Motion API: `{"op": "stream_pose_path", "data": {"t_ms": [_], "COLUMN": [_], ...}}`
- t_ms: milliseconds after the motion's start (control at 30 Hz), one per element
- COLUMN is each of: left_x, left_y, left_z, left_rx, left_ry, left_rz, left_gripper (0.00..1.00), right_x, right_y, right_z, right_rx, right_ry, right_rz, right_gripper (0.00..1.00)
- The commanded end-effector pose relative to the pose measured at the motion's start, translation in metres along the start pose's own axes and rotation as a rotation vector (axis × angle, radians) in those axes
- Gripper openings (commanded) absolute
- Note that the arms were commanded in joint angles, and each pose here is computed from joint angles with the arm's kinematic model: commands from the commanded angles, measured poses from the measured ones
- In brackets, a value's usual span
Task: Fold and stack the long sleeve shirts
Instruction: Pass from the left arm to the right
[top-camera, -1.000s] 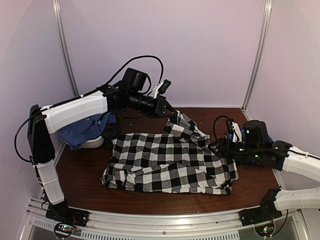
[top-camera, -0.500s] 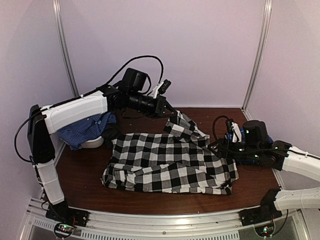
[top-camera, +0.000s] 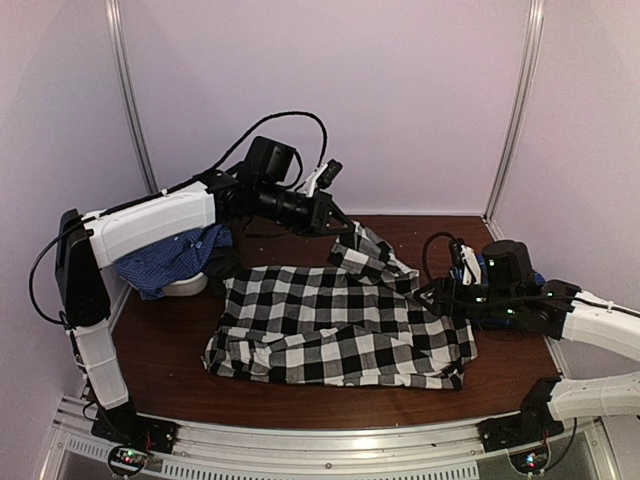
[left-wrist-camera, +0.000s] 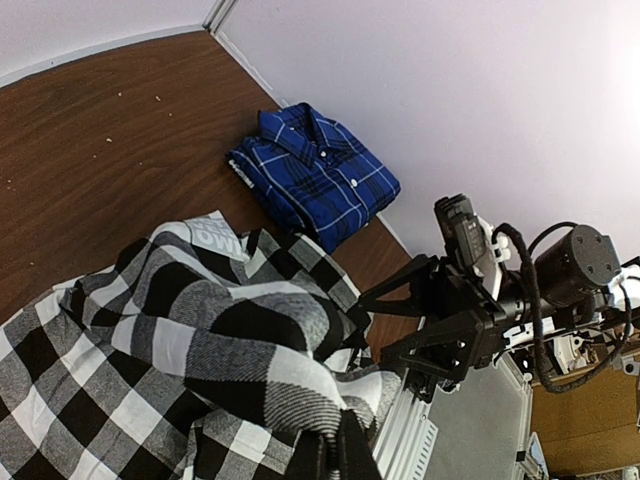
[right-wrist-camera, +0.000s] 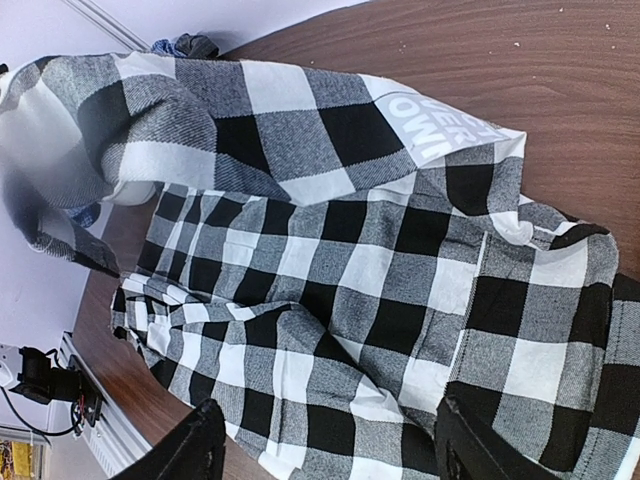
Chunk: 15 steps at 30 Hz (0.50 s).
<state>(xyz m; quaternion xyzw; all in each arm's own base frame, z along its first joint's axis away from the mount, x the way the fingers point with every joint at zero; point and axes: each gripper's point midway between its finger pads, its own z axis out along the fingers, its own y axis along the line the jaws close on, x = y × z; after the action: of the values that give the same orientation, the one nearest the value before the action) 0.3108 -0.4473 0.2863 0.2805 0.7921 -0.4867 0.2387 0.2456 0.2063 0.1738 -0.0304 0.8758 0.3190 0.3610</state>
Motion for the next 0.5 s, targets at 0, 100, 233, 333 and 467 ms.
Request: {"op": "stream_pose_path", "data": {"t_ms": [0, 100, 233, 333, 467], "left_x": [-0.0074, -0.0065, -0.0073, -0.0082, -0.0084], "left_y": [-0.0018, -0.0005, -0.002, -0.0037, -0.0034], "left_z": [0.0021, 0.0036, 0.0055, 0.0066, 0.0082], "left_rx": [0.008, 0.01, 0.03, 0.044, 0.047], "left_ry": [-0.018, -0.02, -0.03, -0.032, -0.03], "left_rz": [0.021, 0.018, 0.009, 0.005, 0.009], "left_gripper": [0.0, 0.0, 0.0, 0.0, 0.0], "right_x": [-0.0097, -0.0142, -0.0187, -0.0178, -0.0159], "right_y": [0.01, 0.013, 0.0138, 0.0129, 0.0105], "right_z": [-0.0001, -0.0008, -0.0019, -0.0024, -0.0016], "right_rx": [-0.02, -0.019, -0.008, -0.005, -0.004], "right_ry": [-0.006, -0.011, -0.016, -0.014, -0.019], "right_rz": [-0.019, -0.028, -0.032, -0.027, -0.015], "right_gripper": [0.72, 0.72, 0.73, 0.73, 0.73]}}
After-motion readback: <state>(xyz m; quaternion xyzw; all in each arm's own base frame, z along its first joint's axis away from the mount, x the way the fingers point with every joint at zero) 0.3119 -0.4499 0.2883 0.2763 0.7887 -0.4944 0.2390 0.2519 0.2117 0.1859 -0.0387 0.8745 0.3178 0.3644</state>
